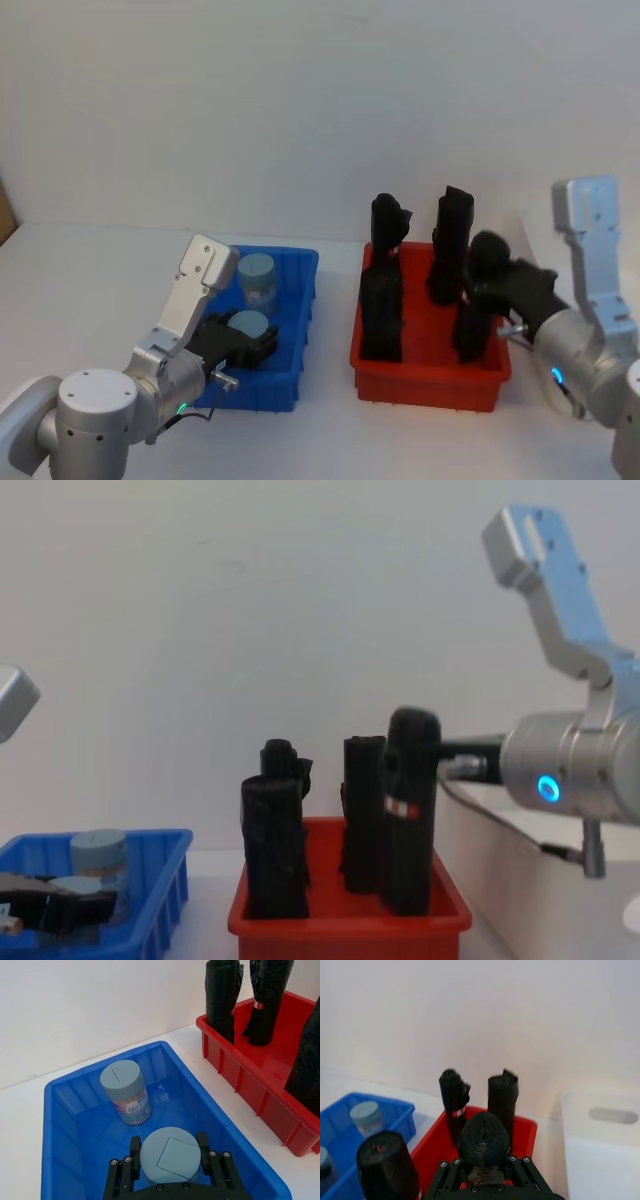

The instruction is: Pick the cotton swabs from the blue box and place them into the white box.

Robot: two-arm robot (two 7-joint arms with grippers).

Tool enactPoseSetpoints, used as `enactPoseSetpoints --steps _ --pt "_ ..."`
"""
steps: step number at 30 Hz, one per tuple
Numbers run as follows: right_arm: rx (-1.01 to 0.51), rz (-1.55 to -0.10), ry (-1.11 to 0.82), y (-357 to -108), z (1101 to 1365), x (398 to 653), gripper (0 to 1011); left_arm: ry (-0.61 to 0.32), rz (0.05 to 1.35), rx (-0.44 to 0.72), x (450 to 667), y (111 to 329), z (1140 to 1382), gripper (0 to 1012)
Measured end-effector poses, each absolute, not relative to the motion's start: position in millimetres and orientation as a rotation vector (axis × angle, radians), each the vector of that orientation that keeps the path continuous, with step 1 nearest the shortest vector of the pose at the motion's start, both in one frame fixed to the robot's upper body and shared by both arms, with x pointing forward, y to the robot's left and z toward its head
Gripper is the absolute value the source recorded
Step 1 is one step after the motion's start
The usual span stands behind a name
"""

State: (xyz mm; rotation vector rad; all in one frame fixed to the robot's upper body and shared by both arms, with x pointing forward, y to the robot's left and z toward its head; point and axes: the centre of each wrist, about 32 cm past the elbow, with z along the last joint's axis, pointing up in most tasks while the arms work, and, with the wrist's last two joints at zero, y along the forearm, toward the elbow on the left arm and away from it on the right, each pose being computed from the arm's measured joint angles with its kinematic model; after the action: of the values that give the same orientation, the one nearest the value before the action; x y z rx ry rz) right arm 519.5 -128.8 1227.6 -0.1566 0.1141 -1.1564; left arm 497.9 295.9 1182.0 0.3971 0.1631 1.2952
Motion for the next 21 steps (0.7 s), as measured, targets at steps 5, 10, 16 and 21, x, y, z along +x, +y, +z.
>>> enactPoseSetpoints --steps 5,10,16,21 --pt "-0.102 -1.184 0.080 -132 1237 518 348 0.152 1.296 0.401 499 296 1183 671" --pt "-0.030 -1.223 0.031 -138 1251 516 348 0.107 1.301 0.412 501 294 1191 670" --pt "0.051 -1.273 -0.028 -147 1266 514 348 0.035 1.316 0.426 504 290 1204 670" --pt "0.116 -1.323 -0.077 -156 1278 513 348 -0.048 1.333 0.435 507 287 1220 670"
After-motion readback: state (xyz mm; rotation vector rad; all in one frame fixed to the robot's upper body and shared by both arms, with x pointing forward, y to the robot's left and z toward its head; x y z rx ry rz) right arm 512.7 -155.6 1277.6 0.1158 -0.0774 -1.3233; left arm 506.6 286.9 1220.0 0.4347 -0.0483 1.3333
